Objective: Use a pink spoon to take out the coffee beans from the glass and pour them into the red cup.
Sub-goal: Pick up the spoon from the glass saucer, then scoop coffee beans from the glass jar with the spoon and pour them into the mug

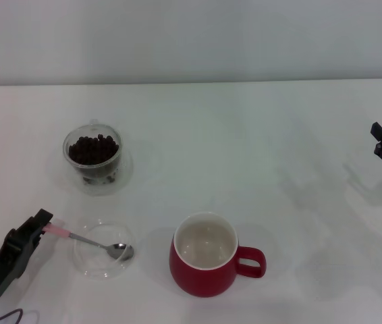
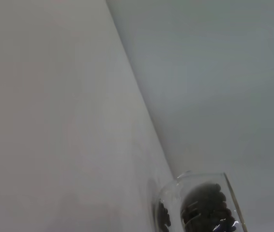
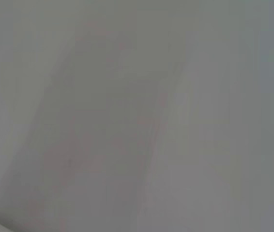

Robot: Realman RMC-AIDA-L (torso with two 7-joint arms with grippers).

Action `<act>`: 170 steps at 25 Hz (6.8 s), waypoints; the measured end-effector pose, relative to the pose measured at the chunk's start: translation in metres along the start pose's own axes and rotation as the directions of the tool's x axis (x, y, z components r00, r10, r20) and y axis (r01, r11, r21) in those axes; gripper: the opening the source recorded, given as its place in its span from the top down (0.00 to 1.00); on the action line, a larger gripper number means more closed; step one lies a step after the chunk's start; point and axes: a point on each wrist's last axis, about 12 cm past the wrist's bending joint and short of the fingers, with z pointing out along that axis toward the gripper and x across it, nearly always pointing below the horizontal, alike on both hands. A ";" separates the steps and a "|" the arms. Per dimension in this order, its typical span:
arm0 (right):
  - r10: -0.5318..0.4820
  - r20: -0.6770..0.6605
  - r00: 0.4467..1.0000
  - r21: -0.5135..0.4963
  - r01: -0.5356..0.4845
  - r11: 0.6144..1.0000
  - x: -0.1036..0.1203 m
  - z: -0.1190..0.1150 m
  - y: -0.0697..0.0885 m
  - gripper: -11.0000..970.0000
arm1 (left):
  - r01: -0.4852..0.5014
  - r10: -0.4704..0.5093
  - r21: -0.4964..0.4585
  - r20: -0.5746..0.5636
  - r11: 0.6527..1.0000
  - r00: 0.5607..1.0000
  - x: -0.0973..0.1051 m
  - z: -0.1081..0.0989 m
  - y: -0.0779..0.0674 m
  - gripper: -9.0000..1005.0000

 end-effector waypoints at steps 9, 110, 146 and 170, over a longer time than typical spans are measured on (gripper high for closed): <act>-0.001 0.002 1.000 0.002 0.001 1.000 0.000 0.001 -0.001 0.13 | 0.001 -0.001 -0.007 0.007 1.000 1.000 -0.001 -0.001 0.001 0.81; 0.104 0.108 0.989 -0.092 -0.095 0.991 -0.013 0.005 0.021 0.14 | -0.584 0.589 0.087 -0.171 0.807 0.790 -0.127 0.132 -0.106 0.86; 0.104 0.096 0.990 -0.102 -0.095 0.990 -0.013 0.015 0.022 0.14 | -0.275 0.276 0.029 -0.112 0.961 0.955 -0.092 0.111 -0.071 0.87; 0.101 0.104 0.989 -0.114 -0.089 0.990 -0.015 0.019 0.023 0.14 | -0.149 0.151 0.131 -0.001 0.980 0.989 -0.098 0.070 -0.059 0.87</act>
